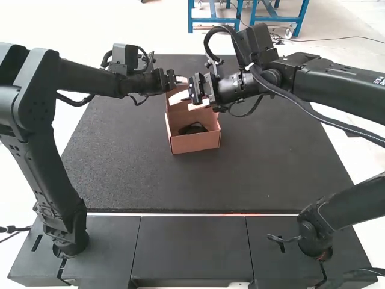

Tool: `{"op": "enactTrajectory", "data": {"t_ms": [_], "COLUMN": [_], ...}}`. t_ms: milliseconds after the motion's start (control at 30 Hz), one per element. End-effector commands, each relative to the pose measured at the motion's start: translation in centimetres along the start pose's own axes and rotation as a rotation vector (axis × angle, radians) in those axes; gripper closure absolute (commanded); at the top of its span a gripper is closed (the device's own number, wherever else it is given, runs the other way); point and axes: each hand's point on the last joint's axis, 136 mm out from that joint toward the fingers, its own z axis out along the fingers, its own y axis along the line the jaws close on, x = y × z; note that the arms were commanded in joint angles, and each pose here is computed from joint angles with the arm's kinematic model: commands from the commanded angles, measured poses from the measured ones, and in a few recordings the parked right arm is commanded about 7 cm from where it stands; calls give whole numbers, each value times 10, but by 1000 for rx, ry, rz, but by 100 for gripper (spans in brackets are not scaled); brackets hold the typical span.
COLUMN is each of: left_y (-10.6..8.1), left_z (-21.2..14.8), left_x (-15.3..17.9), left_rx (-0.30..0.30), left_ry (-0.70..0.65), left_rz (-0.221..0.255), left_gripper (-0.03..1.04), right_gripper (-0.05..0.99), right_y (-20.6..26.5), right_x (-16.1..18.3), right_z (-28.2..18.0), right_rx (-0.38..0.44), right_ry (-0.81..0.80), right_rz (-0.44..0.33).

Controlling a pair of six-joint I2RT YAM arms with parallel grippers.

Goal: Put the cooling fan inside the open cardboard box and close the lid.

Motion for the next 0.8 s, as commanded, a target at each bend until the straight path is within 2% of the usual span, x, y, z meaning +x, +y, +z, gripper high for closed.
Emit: {"op": "enactTrajectory", "data": {"t_ms": [0,433,767], "left_y": [-20,-76,-80], "left_z": [-5,-15,-22], "left_x": [-2,31,53], "left_rx": [57,145,141], "left_ry": [15,78,136], "left_rz": [29,42,31], "left_gripper": [16,16,16], "right_gripper": [3,3,3], "right_y": [9,7,12], "right_x": [6,19,20], "right_z": [-3,-1,-7], "right_rx": [-32,-37,-41], "right_ry": [13,51,45], "right_rz": [7,29,37]}}
